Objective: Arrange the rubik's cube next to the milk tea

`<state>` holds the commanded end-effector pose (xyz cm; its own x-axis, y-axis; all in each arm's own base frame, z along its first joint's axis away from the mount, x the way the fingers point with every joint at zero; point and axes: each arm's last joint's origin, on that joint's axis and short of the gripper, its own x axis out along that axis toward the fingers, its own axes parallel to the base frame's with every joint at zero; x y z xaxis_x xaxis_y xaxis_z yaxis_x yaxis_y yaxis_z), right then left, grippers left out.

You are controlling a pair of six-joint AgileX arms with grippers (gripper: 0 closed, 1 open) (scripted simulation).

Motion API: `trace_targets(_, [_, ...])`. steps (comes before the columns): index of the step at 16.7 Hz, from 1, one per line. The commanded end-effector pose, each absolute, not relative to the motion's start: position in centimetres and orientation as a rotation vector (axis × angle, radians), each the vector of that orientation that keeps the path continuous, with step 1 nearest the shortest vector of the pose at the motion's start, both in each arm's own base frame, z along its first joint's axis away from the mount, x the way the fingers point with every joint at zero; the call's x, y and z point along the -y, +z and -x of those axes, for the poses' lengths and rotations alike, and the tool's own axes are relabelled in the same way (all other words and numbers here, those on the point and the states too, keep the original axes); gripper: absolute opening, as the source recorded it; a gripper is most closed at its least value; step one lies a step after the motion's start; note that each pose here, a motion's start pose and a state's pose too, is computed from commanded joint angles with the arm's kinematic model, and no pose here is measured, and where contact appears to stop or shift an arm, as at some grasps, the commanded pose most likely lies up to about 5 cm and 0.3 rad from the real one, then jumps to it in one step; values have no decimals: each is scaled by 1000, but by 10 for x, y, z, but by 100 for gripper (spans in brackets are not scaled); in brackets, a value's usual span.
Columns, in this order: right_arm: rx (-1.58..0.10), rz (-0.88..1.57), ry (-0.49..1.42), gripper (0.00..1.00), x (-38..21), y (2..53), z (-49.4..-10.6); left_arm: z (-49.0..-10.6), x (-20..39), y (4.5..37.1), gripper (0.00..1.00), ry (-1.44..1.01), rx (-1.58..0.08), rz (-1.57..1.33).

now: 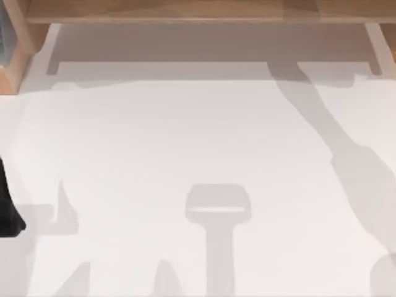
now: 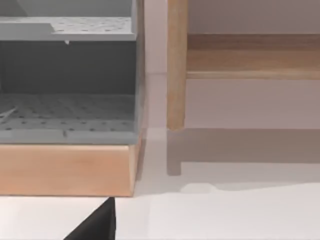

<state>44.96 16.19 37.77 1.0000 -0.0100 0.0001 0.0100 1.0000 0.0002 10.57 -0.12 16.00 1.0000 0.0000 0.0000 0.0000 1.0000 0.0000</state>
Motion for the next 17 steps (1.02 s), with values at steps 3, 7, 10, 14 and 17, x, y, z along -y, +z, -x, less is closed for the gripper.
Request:
trace_targets(3, [0,0,-10,85,-162,378,-450,-106,1,160,100,0,0,0])
trace_targets(7, [0,0,-10,55,-162,378,-450,-106,1,160,100,0,0,0])
trace_targets(10, [0,0,-10,32,-162,378,-450,-106,1,160,100,0,0,0])
trace_targets(14, [0,0,-10,2,-162,378,-450,-106,1,160,100,0,0,0])
trace_targets(17, [0,0,-10,0,-162,378,-450,-106,1,160,100,0,0,0])
